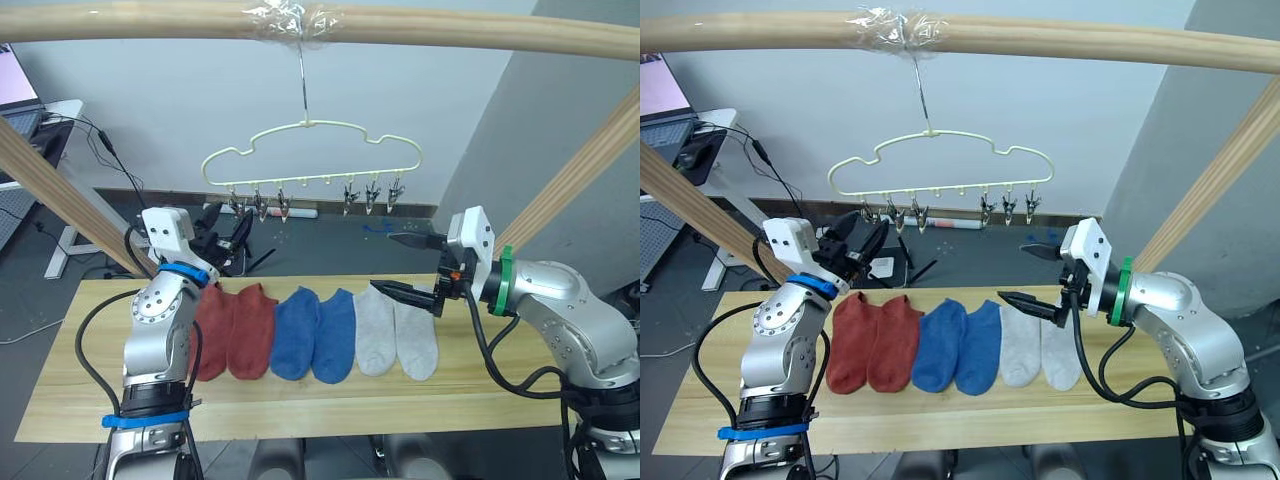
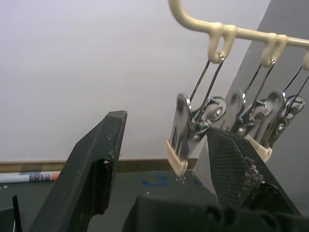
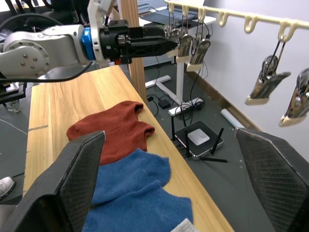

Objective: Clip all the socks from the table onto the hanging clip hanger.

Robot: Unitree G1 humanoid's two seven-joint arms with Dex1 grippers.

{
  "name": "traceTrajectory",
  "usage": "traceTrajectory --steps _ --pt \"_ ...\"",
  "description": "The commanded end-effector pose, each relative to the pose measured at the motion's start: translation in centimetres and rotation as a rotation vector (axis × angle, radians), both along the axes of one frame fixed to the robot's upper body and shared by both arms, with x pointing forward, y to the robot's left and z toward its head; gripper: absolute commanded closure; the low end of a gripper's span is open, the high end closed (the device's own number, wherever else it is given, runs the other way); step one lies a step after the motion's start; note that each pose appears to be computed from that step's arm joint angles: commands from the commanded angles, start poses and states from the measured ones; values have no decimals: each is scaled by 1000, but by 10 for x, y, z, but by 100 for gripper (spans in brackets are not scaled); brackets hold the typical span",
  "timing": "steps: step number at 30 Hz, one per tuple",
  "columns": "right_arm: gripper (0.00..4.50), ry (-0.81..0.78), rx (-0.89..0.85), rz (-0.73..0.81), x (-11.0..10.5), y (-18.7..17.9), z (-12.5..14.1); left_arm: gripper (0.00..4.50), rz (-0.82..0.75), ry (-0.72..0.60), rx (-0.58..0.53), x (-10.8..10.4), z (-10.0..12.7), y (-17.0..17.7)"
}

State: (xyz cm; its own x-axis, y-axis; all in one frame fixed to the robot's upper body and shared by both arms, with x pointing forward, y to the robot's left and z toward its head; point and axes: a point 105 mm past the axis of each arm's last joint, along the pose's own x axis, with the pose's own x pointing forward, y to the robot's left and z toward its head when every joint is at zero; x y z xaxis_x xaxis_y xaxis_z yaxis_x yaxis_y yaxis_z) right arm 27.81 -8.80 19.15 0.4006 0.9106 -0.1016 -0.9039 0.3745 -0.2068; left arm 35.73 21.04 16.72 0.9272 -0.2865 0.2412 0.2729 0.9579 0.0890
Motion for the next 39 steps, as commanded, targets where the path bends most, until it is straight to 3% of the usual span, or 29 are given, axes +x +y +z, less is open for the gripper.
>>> traceTrajectory --steps 1,8,19,22,26,29,33,39 --pt "0 -47 21 43 -6 7 12 156 27 -81 0 0 18 1" --pt "0 -48 26 55 -5 11 13 156 50 -137 -19 1 30 -4" --pt "0 -50 25 68 -5 12 16 156 27 -125 -55 1 27 -11" --pt "0 -50 25 70 -5 12 16 204 14 -122 -61 0 27 -13" --pt "0 -49 26 72 -6 13 16 329 4 -126 -52 0 29 -15" --pt "0 -47 26 73 -6 13 15 399 2 -127 -44 0 30 -15" --pt "0 -36 1 63 -6 12 7 416 5 -122 -27 -2 29 -14" --pt "0 12 -167 -203 23 -16 -50 416 -6 -104 8 -5 26 -15"
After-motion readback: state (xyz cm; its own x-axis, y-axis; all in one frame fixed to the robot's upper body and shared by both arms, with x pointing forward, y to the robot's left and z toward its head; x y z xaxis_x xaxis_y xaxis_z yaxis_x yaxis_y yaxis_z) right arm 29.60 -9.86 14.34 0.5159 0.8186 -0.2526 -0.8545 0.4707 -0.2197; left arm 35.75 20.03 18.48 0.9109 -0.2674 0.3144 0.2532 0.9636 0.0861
